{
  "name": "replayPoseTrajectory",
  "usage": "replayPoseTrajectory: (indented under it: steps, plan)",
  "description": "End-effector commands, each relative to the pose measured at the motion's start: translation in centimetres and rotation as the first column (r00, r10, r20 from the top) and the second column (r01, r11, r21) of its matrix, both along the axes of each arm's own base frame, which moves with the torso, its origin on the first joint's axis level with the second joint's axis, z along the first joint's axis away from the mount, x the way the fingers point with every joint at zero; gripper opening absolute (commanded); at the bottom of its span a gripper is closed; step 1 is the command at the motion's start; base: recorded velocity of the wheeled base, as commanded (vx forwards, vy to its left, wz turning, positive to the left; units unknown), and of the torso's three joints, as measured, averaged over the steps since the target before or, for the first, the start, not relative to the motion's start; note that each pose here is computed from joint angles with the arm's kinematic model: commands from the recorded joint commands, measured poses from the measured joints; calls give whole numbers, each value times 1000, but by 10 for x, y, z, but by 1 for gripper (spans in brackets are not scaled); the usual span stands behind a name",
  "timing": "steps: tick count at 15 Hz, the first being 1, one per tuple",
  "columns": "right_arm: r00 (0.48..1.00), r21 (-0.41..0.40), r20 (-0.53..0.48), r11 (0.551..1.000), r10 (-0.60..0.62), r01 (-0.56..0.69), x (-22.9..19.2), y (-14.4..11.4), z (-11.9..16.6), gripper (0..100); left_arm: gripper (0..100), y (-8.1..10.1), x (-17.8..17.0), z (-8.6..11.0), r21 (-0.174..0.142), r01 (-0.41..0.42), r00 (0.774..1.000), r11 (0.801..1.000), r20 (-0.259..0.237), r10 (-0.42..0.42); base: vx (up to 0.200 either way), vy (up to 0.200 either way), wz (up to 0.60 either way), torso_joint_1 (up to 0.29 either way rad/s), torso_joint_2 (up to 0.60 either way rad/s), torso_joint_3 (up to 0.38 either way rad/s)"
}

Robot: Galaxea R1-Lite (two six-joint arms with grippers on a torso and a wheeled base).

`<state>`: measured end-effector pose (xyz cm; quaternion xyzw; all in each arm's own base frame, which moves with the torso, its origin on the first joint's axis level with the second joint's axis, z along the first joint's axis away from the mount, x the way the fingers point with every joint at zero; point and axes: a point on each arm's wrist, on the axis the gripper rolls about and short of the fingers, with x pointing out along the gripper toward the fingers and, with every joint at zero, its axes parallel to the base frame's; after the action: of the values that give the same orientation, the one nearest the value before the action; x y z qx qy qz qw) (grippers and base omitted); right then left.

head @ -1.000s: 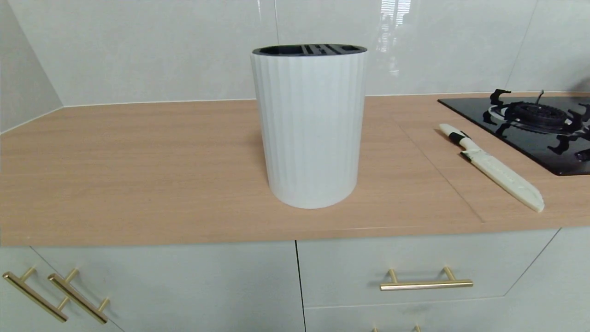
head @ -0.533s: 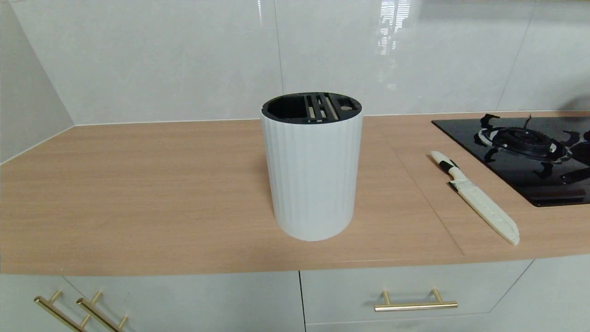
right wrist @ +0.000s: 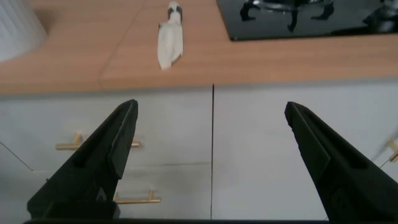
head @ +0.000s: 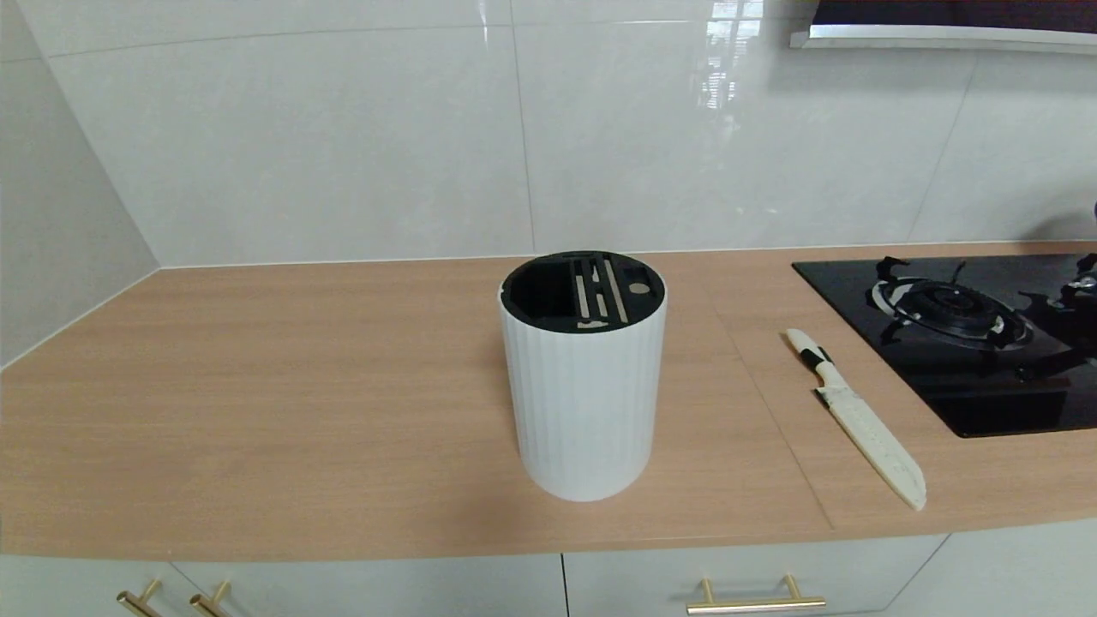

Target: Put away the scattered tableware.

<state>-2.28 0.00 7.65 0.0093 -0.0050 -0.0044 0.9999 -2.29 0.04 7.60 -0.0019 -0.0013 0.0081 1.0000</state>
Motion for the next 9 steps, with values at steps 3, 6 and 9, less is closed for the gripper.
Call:
replayPoseTrajectory:
  steps: [3,6,9]
  plan:
    - [1000,0,-1,1000,0,0,0,0,0,100,100,0,0,0,-1,-1,1000,1000,-1,1,0,0,0,235,-527,-292]
    - [1000,0,-1,1000,0,0,0,0,0,100,100,0,0,0,-1,-1,1000,1000,-1,1,0,0,0,251,-554,-307]
    - [1000,0,-1,1000,-2,2,0,0,0,100,100,0,0,0,-1,-1,1000,1000,-1,1,0,0,0,269,-579,-317]
